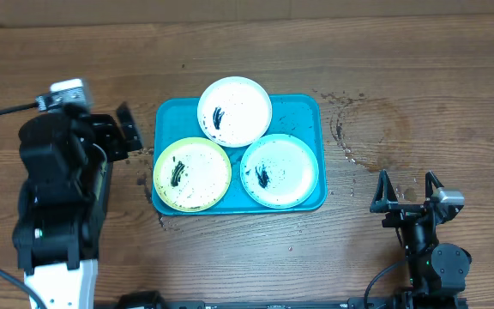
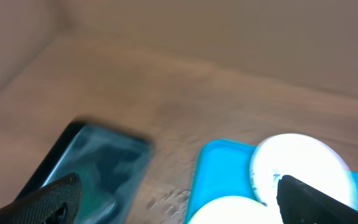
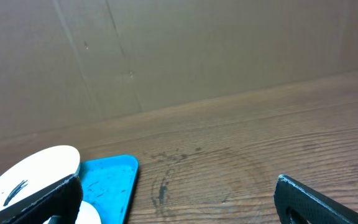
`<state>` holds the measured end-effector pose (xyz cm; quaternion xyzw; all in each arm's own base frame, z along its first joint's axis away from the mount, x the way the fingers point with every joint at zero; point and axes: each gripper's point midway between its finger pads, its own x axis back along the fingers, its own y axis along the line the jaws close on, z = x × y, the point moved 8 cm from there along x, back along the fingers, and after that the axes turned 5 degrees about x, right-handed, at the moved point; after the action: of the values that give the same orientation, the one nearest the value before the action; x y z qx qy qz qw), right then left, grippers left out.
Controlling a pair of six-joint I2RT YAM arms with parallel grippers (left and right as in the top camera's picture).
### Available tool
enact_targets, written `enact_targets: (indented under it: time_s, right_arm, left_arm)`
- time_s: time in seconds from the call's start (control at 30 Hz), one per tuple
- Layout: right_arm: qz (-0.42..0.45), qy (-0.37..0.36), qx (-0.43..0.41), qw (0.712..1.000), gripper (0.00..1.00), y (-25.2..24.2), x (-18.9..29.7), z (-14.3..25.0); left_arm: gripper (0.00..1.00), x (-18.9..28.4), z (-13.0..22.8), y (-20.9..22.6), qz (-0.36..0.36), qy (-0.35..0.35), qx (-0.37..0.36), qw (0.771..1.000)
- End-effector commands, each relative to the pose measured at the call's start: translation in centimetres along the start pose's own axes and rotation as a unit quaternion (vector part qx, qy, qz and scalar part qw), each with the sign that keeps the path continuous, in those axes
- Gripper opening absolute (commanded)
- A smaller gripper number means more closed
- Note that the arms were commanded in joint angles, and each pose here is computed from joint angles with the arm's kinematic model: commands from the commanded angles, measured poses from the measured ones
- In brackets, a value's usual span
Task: Clean dirty plates on tray and stack at the side
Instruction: 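Move the left gripper over the black basin toward the green sponge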
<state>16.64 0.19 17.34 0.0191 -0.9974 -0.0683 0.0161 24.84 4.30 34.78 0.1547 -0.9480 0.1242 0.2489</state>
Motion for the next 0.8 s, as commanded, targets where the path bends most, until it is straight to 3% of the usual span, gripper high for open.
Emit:
enact_targets:
  time_s: [0.0,0.1,0.2,0.47,0.77]
  right_arm:
    - [0.003,-0.002,0.002,1.000,1.00,0.0,0.0,0.2]
    - [0.003,-0.002,0.002,1.000,1.00,0.0,0.0,0.2]
    - [0.003,-0.002,0.002,1.000,1.00,0.0,0.0,0.2]
    - [0.003,-0.002,0.002,1.000,1.00,0.0,0.0,0.2]
    - [0.003,-0.002,0.002,1.000,1.00,0.0,0.0,0.2]
  left_arm:
    - [1.00,-0.8,-0.6,4.2,-0.143,-0.021,0.139,0.980]
    - [1.00,-2.0,-0.2,6.7,-0.171,0.000,0.197,0.965]
    - [1.00,-3.9,0.2,7.6,-0.128,0.042,0.230,0.964]
    - [1.00,-8.4,1.6,9.0,-0.114,0.125,0.257,0.952]
    - [1.00,-12.7,2.6,13.5,-0.191,0.239,0.297,0.904]
